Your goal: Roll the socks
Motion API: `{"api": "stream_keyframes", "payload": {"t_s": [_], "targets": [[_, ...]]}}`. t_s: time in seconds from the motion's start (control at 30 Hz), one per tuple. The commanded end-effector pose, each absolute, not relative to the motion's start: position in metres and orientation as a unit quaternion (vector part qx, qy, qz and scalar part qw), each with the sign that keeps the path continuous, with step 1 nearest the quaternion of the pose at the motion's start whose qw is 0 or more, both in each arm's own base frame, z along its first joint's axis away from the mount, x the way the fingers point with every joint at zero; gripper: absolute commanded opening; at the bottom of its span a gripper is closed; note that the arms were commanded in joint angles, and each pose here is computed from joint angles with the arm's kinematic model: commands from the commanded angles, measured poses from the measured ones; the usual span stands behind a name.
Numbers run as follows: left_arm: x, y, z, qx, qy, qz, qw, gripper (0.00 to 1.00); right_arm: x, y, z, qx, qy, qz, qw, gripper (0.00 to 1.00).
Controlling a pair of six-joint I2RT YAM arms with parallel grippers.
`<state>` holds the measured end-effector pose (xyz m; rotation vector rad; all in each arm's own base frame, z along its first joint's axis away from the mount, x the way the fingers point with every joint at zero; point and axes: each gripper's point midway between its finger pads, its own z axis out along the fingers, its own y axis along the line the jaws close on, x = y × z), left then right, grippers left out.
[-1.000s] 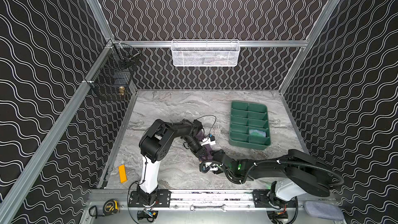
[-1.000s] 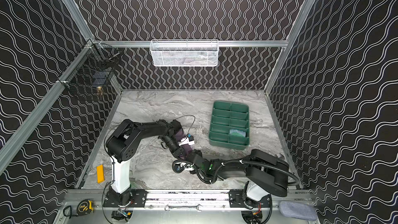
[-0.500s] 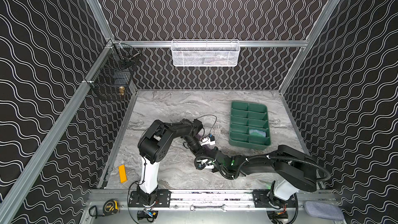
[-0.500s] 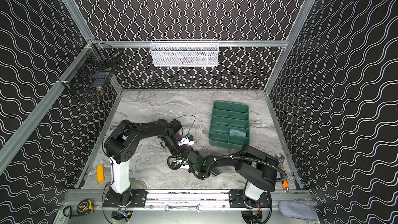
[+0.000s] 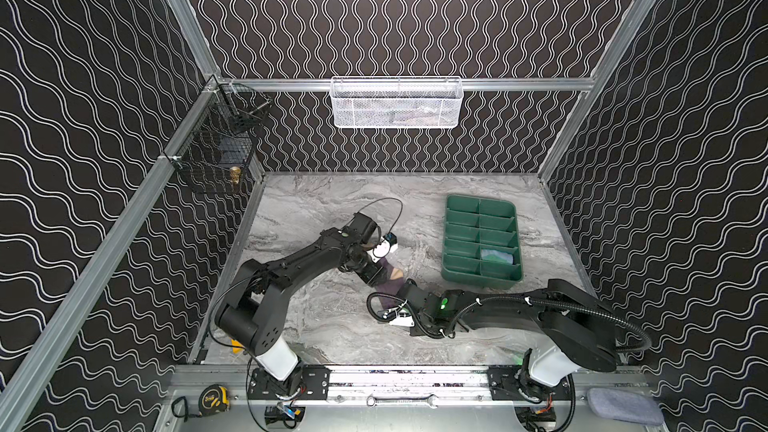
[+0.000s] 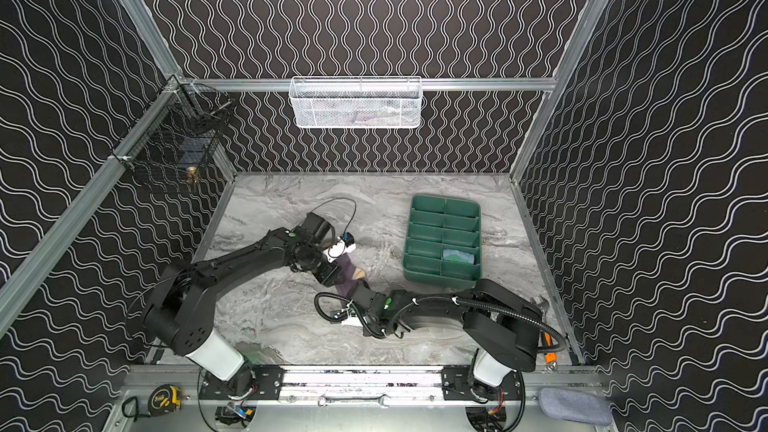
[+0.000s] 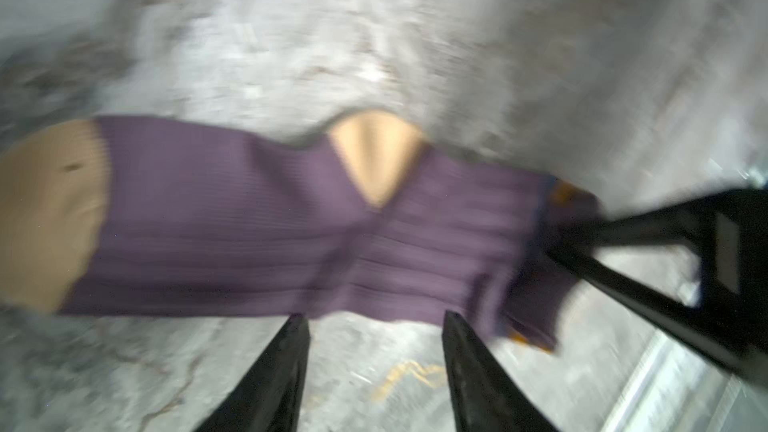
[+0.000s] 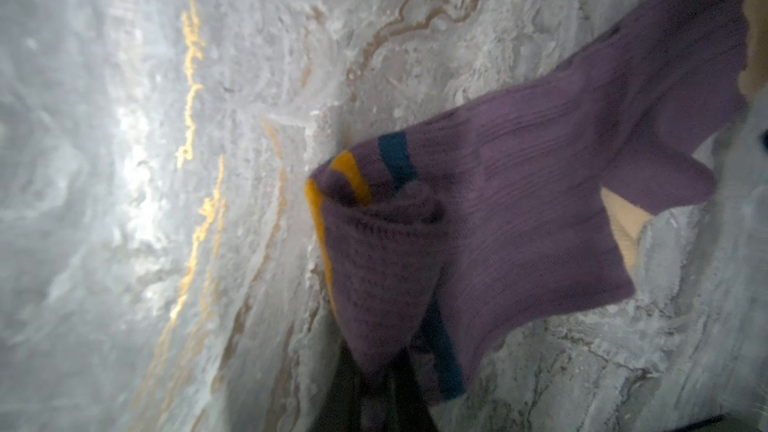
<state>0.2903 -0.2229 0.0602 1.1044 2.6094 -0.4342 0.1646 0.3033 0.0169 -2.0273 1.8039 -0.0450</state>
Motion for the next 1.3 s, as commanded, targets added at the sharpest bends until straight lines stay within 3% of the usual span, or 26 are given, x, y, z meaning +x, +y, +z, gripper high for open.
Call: {"api": "stream_keyframes", "payload": {"t_s": [0.0,0.27,0.6,0.97,1.27], "targets": [[0.325,-0.216,0.043,0.324,0.931,-0.091,0.137,0.46,0.127,0.264,-0.004,-0.735,0.673,-0.001,0.083,0.0],[0.339,-0.234,0.013,0.317,0.938,-0.087,0.11,0.41,0.128,0.28,0.003,-0.719,0.691,0.016,0.075,0.0],[0.334,-0.306,0.007,0.423,0.89,-0.131,0.112,0.36,0.109,0.297,0.007,-0.686,0.722,0.085,-0.031,0.0],[0.335,-0.306,0.06,0.46,0.864,-0.13,0.159,0.43,0.142,0.29,0.022,-0.617,0.774,0.136,-0.046,0.0],[0.368,-0.311,0.151,0.477,0.832,-0.098,0.267,0.51,0.135,0.283,0.018,-0.607,0.779,0.14,-0.07,0.0]]}}
